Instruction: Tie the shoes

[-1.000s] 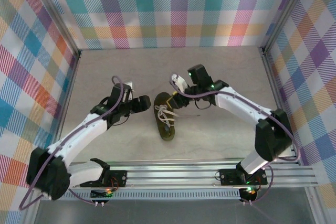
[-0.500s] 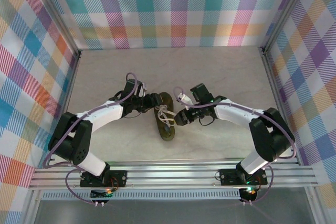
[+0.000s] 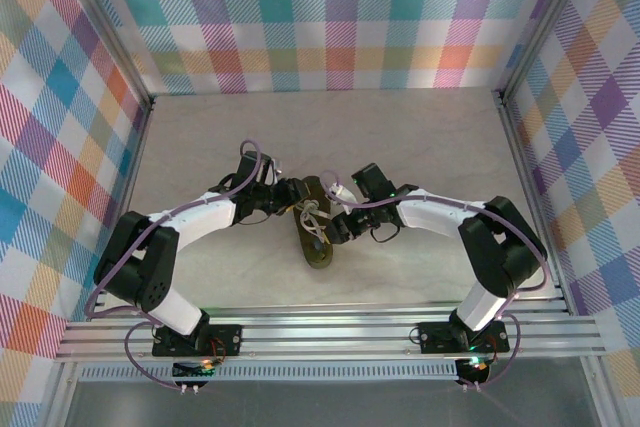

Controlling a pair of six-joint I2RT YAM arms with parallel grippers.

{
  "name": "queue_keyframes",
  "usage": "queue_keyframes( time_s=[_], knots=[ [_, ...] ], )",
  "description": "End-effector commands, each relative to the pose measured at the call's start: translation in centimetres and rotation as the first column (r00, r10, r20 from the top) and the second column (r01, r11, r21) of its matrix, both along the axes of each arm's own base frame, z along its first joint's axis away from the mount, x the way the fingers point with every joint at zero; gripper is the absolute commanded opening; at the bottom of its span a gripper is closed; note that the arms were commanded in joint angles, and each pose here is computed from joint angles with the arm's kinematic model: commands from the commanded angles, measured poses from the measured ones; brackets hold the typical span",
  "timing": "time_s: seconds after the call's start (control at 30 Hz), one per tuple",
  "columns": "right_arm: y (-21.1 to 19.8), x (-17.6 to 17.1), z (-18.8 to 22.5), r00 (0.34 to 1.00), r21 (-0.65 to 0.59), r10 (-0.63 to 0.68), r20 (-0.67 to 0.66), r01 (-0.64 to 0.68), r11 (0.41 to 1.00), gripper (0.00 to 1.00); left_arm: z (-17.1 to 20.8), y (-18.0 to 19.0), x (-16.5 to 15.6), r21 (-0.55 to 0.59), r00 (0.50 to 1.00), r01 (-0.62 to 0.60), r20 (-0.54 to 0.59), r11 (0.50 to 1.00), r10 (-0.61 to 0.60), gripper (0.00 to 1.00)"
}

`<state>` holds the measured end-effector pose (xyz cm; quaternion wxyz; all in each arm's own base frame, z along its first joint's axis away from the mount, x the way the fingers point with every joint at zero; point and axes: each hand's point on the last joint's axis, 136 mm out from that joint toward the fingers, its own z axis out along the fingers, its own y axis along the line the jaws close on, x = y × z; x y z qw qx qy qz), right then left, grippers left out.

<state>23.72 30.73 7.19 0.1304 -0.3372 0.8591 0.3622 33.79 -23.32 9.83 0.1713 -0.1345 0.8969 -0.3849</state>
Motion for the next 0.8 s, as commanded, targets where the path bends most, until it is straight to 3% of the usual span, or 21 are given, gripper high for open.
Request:
queue_keyframes(
  time_s=[0.0,0.1,0.27,0.33,0.4,0.6,0.77],
  knots=[
    [0.9,0.4,0.8,1.0,0.028,0.008,0.013,-0.008,1.0,0.42,-0.9,0.3,-0.3,-0.01,0.999,-0.012,-0.039,1.0,0.011,0.44],
    [0.8,0.3,0.9,1.0,0.025,0.007,0.016,-0.007,1.0,0.37,-1.1,0.4,-0.5,-0.005,0.999,-0.011,-0.051,1.0,0.011,0.42],
    [0.6,0.4,1.3,1.0,0.023,0.003,0.031,-0.004,1.0,0.2,-0.6,0.5,-0.5,-0.001,0.999,-0.012,-0.044,1.0,0.012,0.12],
    [0.4,0.5,1.6,0.999,0.017,-0.004,0.05,0.003,1.0,0.08,0.0,0.8,-0.5,0.015,0.999,-0.015,-0.03,1.0,0.016,0.0],
    [0.0,0.6,2.0,0.997,0.005,-0.012,0.075,0.012,1.0,0.0,0.7,1.2,-0.5,0.027,1.0,-0.019,-0.012,0.999,0.019,0.0],
    [-1.0,1.1,3.4,0.989,-0.048,-0.018,0.146,0.025,0.999,0.0,2.8,3.0,-0.4,0.091,0.998,-0.034,0.049,0.995,0.029,0.0],
    [-1.6,1.9,3.4,0.988,-0.097,-0.027,0.151,0.042,0.994,0.0,2.5,4.2,-0.6,0.121,0.998,-0.048,0.056,0.992,0.041,0.0]
  ],
)
